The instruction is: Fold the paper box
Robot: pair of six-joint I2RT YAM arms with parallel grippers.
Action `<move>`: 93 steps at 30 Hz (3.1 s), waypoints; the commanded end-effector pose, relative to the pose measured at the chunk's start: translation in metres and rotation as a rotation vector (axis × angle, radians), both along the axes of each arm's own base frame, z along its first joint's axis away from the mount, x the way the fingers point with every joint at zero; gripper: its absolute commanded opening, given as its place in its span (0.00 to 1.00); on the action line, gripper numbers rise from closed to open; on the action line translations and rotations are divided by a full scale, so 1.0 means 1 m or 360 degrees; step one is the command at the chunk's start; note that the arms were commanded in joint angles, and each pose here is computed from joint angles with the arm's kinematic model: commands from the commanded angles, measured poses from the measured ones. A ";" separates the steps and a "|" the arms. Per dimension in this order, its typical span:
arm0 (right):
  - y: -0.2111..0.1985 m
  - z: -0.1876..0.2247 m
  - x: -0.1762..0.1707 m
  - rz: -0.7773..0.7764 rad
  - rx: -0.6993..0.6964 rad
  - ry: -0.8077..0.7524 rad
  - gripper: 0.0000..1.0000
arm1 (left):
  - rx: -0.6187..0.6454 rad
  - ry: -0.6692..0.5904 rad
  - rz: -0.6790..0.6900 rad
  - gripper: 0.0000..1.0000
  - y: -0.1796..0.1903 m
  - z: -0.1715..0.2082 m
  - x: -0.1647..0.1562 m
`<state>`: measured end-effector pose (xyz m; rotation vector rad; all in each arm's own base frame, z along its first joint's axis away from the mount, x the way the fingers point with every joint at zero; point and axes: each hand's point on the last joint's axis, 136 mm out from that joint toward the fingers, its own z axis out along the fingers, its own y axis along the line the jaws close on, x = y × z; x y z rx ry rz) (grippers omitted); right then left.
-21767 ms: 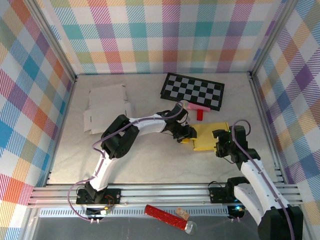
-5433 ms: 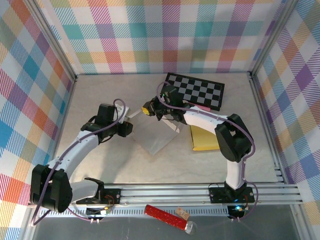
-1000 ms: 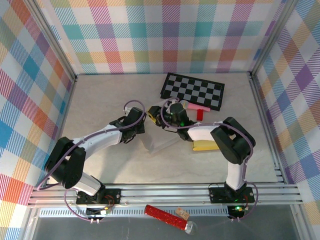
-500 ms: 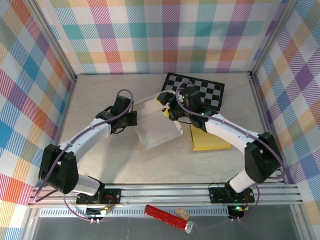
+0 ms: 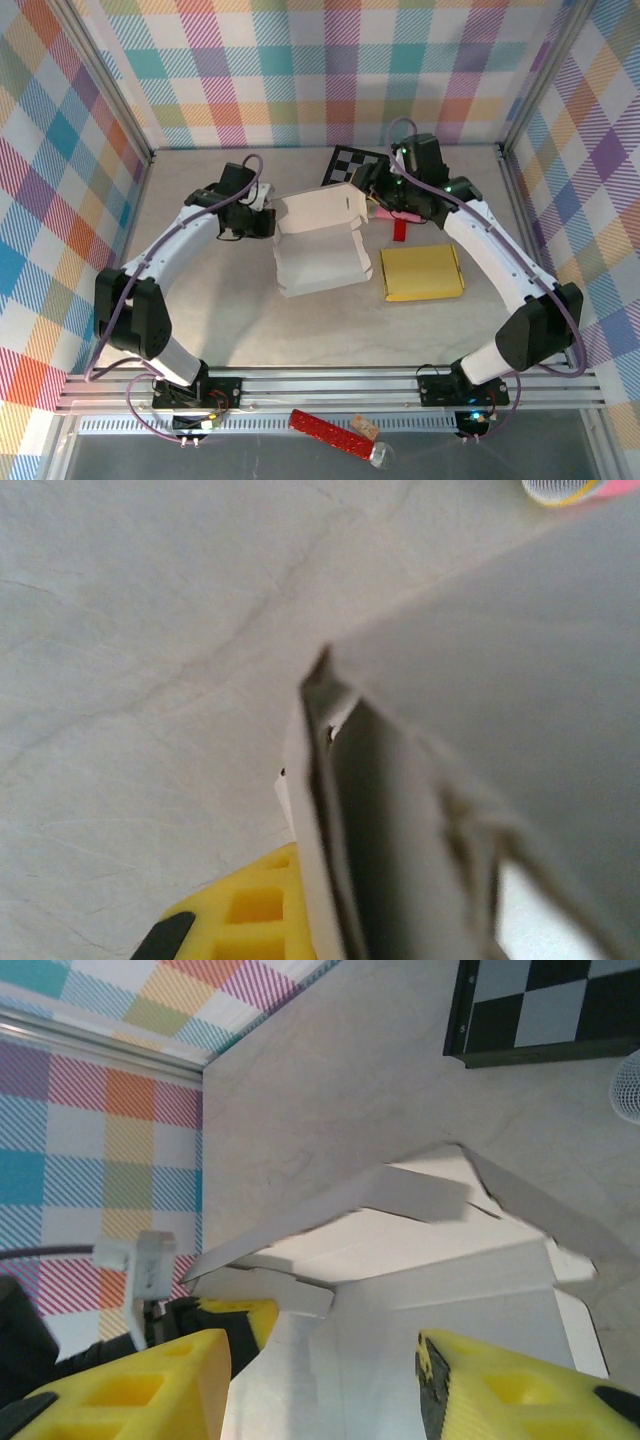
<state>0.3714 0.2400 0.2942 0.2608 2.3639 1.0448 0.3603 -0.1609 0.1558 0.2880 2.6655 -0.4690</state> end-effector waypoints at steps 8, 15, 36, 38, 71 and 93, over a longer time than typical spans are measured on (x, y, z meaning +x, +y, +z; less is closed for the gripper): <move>0.006 -0.032 0.014 0.0104 -0.0212 0.0090 0.52 | -0.0068 0.0137 -0.0096 0.00 -0.008 0.002 -0.018; 0.011 -0.047 0.027 0.0147 -0.0281 0.0110 0.52 | -0.0079 0.0162 -0.0107 0.00 -0.009 0.001 -0.021; 0.039 -0.052 0.022 0.0350 -0.0181 0.0151 0.51 | -0.0108 0.0143 -0.0106 0.00 -0.012 0.005 -0.018; 0.039 -0.049 0.021 0.0351 -0.0172 0.0143 0.51 | -0.0111 0.0141 -0.0104 0.00 -0.013 0.005 -0.017; -0.069 0.010 0.047 0.0657 0.0433 -0.0411 0.41 | -0.0901 0.0314 -0.0316 0.00 -0.043 0.020 0.014; -0.050 -0.005 0.053 0.0852 0.0551 -0.0346 0.42 | -0.0935 0.0410 -0.0327 0.00 -0.046 0.011 0.011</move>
